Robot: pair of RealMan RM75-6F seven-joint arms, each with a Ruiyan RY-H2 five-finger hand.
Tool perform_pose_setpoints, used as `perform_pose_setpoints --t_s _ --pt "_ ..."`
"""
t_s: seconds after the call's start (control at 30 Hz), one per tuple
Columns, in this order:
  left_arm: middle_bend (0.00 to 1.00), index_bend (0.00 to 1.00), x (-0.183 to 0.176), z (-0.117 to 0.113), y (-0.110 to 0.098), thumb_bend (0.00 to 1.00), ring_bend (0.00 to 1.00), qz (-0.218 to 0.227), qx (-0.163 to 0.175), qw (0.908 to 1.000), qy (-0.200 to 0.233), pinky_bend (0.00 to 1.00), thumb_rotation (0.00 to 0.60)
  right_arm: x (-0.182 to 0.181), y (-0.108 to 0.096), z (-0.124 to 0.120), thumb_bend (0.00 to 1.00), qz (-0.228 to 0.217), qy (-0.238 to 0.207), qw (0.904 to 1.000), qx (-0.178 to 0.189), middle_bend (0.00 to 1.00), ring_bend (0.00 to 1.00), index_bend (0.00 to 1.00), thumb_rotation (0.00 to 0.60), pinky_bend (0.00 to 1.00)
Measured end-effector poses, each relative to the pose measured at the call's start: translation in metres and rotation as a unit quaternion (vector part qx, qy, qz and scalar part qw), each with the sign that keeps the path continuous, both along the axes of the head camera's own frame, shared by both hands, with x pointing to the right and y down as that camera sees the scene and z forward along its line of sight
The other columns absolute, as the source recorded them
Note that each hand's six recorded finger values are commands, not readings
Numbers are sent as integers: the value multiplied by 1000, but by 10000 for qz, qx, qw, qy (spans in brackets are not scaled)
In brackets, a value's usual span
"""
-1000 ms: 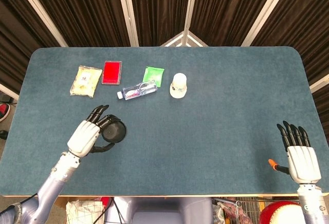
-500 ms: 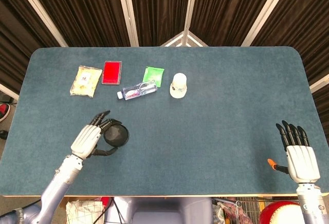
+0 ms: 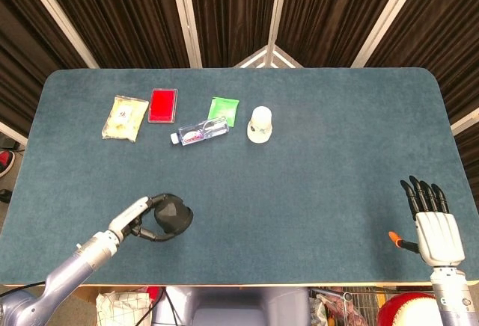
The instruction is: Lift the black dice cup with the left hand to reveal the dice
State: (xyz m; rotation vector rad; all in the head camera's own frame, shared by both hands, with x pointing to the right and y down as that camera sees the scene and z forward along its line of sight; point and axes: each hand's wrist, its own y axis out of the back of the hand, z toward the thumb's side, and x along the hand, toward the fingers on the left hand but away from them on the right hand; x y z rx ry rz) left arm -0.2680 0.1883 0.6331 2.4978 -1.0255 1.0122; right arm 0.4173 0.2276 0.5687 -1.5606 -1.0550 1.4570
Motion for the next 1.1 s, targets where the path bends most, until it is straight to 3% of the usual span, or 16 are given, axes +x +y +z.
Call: perform_pose_setpoints --t_s 0.1,0.13,0.2,0.3,0.33,0.4,0.43,0.47,0.53,0.6,0.7,0.93,1.03,1.1 --pt "389 483 -3 -2 -13 453 0 367 1012 9932 -454 0 600 1 0 0 151 10 -11 10000 8 24 31 42 600 11" --pt "389 482 -4 -3 -18 453 0 625 1602 9818 -811 0 600 1 0 -1 151 10 -15 10000 10 24 31 42 600 11" --pt "389 482 -6 -3 -23 453 0 896 2201 9635 -1233 0 600 1 0 -1 150 8 -23 10000 11 24 31 42 600 11" --pt "388 481 -10 -4 -30 454 0 1370 3313 9083 -2158 0 600 1 0 -1 151 8 -29 10000 8 24 30 42 600 11" --pt "388 481 -12 -4 -32 453 0 1497 3695 8820 -2513 0 600 1 0 -1 151 9 -29 10000 7 24 30 42 600 11" --pt "389 481 -14 -4 -35 453 0 1599 4191 8423 -2990 0 600 1 1 -1 151 7 -29 10000 4 24 30 42 600 11" --pt "388 481 -16 -4 -36 453 0 1620 4457 8181 -3251 0 600 1 2 -1 151 4 -32 10000 1 24 30 42 600 11" --pt "388 481 -16 -4 -35 454 0 1622 4612 8033 -3402 0 600 1 3 -1 150 3 -31 10000 -5 24 30 42 600 11" --pt "388 481 -17 -1 -34 454 0 1622 4791 7838 -3603 0 600 0 2 0 150 3 -28 10000 -13 24 31 42 600 11" --pt "387 482 -15 1 -34 453 0 1617 4804 7833 -3600 0 600 1 2 0 150 3 -28 10000 -19 24 30 42 600 11" --pt "387 481 -12 5 -32 453 0 1558 4698 7985 -3427 0 600 0 0 1 151 -6 -30 10000 -24 23 30 42 600 11" --pt "385 478 -10 27 -33 453 0 1340 3963 8572 -3002 0 600 3 1 2 151 24 -23 10000 -46 24 30 42 600 10" --pt "384 476 -11 37 -33 453 0 1260 3626 8761 -2916 0 600 3 0 2 150 25 -26 10000 -45 24 30 42 600 11" --pt "384 475 -12 41 -34 453 0 1228 3480 8829 -2903 0 600 3 0 2 150 21 -25 10000 -51 24 30 42 600 10"
